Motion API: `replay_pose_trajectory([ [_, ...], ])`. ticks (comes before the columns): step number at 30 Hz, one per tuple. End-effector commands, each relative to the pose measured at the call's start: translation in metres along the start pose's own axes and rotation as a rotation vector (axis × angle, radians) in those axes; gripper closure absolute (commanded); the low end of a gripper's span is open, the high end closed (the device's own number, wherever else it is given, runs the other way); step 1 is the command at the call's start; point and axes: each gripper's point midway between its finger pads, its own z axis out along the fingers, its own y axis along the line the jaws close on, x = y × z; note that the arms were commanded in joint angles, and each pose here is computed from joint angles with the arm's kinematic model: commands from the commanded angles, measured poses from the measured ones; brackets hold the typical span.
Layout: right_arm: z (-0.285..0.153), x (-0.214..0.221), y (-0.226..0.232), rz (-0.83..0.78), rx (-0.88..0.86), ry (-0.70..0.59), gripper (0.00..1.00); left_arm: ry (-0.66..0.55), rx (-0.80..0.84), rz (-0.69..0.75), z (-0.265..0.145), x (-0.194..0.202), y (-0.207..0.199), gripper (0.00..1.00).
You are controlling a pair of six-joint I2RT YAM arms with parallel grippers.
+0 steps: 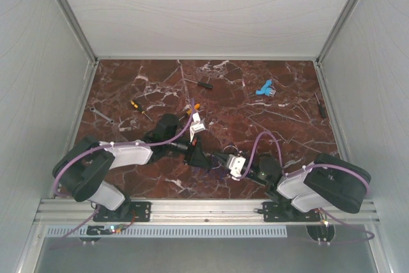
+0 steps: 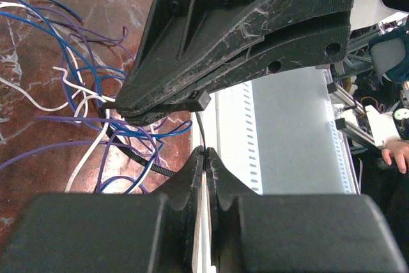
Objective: Zip-tie the wires
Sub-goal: Tie the cable at the center of the board.
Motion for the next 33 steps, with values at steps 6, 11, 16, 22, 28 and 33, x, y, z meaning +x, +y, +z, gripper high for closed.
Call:
replay_pose_trajectory([
  [6, 0.006, -0.012, -0.017, -0.034, 0.072, -0.029, 1.0, -0.012, 0.046, 0.073, 0.001, -0.01, -0.01, 1.0],
  [11, 0.004, -0.018, -0.022, -0.031, 0.097, -0.045, 1.0, -0.011, 0.036, 0.064, 0.002, -0.01, -0.007, 1.0],
  [16, 0.003, -0.021, -0.021, -0.038, 0.085, -0.058, 1.0, -0.009, 0.032, 0.061, 0.002, -0.009, -0.006, 1.0],
  [22, 0.006, -0.014, -0.012, -0.048, 0.051, -0.033, 1.0, -0.009, 0.039, 0.069, 0.001, -0.01, -0.008, 1.0],
  [28, 0.006, -0.012, -0.011, -0.051, 0.047, -0.027, 1.0, -0.009, 0.038, 0.065, 0.001, -0.009, -0.008, 1.0],
  [33, 0.004, -0.018, -0.009, -0.057, 0.04, -0.05, 1.0, -0.018, 0.022, 0.072, 0.001, -0.011, -0.006, 1.0],
])
